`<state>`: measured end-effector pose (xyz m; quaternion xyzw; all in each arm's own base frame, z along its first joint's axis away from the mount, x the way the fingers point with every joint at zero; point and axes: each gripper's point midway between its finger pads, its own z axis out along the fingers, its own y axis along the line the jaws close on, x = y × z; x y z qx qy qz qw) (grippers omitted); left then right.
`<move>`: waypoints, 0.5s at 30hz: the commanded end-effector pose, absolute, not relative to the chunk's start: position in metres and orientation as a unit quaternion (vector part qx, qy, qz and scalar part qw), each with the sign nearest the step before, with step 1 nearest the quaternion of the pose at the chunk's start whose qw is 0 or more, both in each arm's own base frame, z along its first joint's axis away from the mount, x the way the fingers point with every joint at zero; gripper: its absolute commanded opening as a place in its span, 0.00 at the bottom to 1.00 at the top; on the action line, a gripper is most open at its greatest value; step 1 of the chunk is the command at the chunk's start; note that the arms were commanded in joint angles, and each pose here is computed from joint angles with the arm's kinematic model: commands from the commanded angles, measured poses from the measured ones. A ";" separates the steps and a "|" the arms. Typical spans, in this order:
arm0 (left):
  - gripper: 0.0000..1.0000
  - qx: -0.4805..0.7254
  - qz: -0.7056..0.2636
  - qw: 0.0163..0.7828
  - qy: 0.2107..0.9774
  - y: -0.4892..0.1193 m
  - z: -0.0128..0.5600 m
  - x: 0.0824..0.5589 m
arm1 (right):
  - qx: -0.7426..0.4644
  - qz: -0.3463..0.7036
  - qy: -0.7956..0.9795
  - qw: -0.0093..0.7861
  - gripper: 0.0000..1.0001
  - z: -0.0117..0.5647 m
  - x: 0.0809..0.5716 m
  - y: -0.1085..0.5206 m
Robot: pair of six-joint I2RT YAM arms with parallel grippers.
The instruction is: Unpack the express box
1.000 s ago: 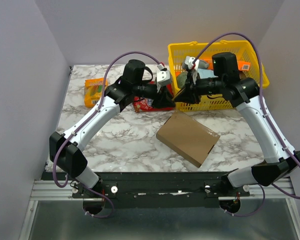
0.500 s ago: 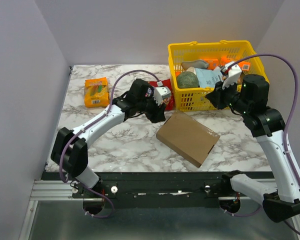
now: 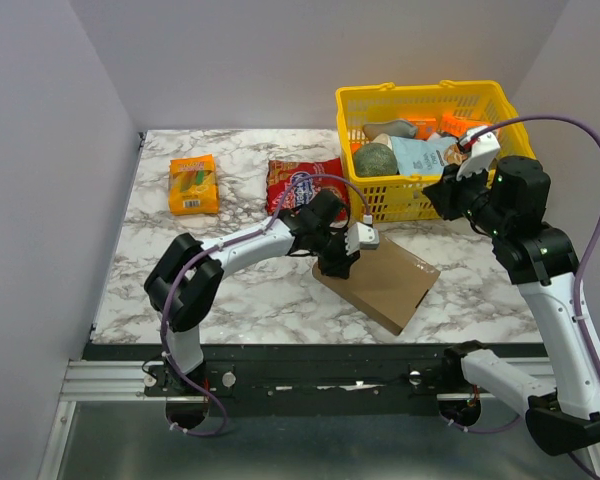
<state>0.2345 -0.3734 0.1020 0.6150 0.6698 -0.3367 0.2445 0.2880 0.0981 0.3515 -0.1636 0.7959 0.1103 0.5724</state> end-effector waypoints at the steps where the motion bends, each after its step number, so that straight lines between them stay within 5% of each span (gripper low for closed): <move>1: 0.33 0.666 -0.301 0.214 0.648 -0.346 0.079 0.228 | -0.153 0.093 0.787 0.591 0.01 0.356 0.292 0.090; 15: 0.28 0.698 -0.180 0.143 0.679 -0.238 0.019 0.234 | -0.160 0.107 0.791 0.581 0.00 0.344 0.302 0.099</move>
